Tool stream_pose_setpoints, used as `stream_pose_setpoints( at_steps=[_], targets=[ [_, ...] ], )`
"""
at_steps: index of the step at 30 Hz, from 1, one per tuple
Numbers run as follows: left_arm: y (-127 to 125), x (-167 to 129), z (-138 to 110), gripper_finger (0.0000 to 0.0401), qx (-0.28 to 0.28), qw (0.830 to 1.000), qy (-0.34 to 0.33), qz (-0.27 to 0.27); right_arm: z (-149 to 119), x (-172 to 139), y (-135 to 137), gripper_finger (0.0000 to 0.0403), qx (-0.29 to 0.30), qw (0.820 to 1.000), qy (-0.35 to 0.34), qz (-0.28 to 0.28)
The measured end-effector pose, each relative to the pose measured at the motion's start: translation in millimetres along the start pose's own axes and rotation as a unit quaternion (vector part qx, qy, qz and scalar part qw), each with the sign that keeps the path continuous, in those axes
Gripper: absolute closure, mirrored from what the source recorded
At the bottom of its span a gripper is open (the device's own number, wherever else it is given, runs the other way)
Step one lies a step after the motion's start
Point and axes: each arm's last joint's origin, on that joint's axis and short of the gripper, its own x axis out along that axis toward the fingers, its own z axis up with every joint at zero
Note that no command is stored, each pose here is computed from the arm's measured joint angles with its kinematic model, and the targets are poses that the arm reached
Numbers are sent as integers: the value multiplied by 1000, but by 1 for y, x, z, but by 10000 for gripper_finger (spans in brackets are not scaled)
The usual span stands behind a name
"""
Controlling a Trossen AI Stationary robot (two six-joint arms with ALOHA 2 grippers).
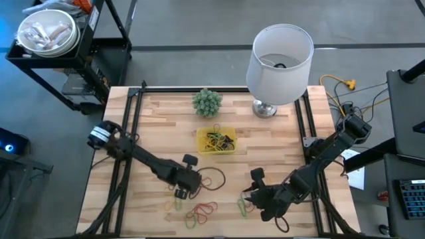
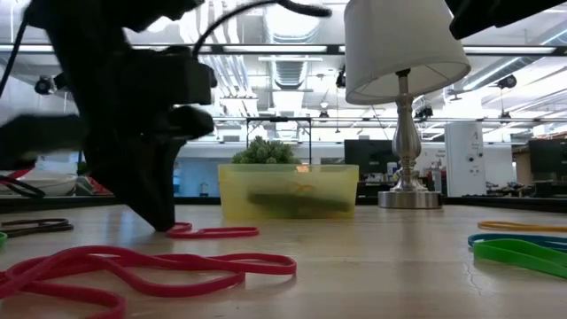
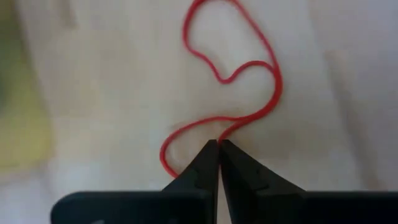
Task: Pick and place rubber bands into bin
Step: Put the red rubber band into the yellow bin
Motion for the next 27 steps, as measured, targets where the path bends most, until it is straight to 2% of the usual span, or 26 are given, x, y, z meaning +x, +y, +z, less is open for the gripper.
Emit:
stream_pose_setpoints(
  at_steps=[4,8,12,19,24,27],
  targets=[
    [-10,-17,3,401,33,996,-29,83,-1,0,0,275,1,1000,1,0],
    [-20,-36,9,401,51,984,-57,164,-2,1,0,275,6,1000,3,0],
    [-28,-46,12,401,67,974,-69,205,-2,1,0,275,7,1000,3,-1],
    [-34,-61,20,401,79,938,-107,319,-2,1,0,275,8,1000,3,0],
    [-32,-68,26,401,78,921,-117,364,-2,1,0,275,8,1000,3,-1],
    [-31,-71,28,401,80,902,-120,406,-2,1,0,275,7,1000,3,-1]
  ],
)
